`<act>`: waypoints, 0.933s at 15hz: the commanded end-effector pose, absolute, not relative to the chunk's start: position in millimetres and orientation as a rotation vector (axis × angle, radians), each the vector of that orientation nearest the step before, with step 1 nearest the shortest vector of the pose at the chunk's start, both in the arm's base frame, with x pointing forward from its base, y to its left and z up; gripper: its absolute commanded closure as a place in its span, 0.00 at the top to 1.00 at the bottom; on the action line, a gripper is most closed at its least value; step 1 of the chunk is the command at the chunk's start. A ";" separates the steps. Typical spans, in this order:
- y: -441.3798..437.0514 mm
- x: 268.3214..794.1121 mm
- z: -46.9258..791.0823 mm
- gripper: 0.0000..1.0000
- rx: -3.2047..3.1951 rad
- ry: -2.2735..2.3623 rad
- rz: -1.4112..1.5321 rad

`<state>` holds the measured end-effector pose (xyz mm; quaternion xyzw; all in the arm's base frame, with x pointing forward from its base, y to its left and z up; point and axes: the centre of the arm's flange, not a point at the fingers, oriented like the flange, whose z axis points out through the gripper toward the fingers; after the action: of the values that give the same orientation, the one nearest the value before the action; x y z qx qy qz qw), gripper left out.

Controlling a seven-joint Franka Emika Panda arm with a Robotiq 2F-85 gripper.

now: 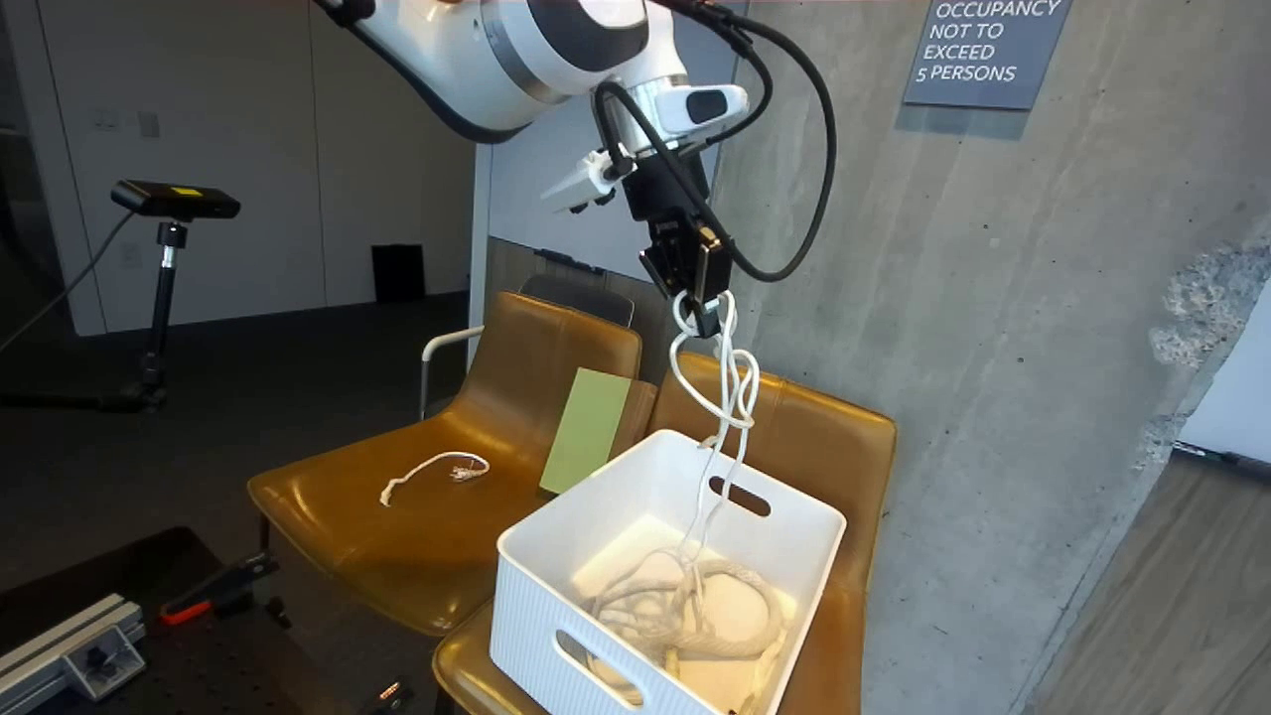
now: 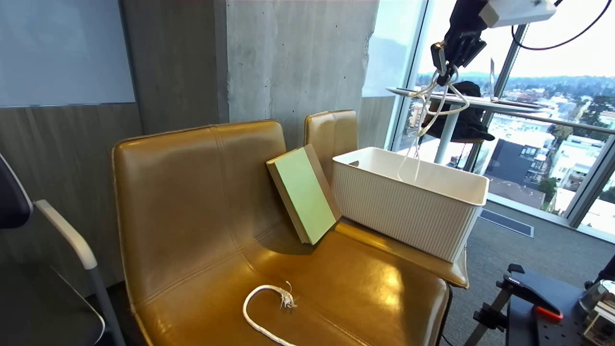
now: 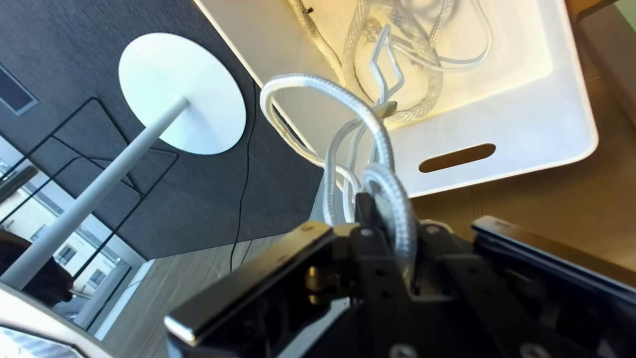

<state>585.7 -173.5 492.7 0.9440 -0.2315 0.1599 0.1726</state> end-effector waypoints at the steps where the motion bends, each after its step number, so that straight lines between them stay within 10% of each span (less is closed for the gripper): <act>1: -194.5 597.8 465.9 0.10 2.723 -0.665 0.443; 2: -196.7 598.3 458.7 0.35 2.730 -0.674 0.439; 14: 10.7 581.2 406.3 1.00 2.902 -0.356 0.451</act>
<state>596.1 -57.0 426.7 0.9701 -0.1530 0.1483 0.1158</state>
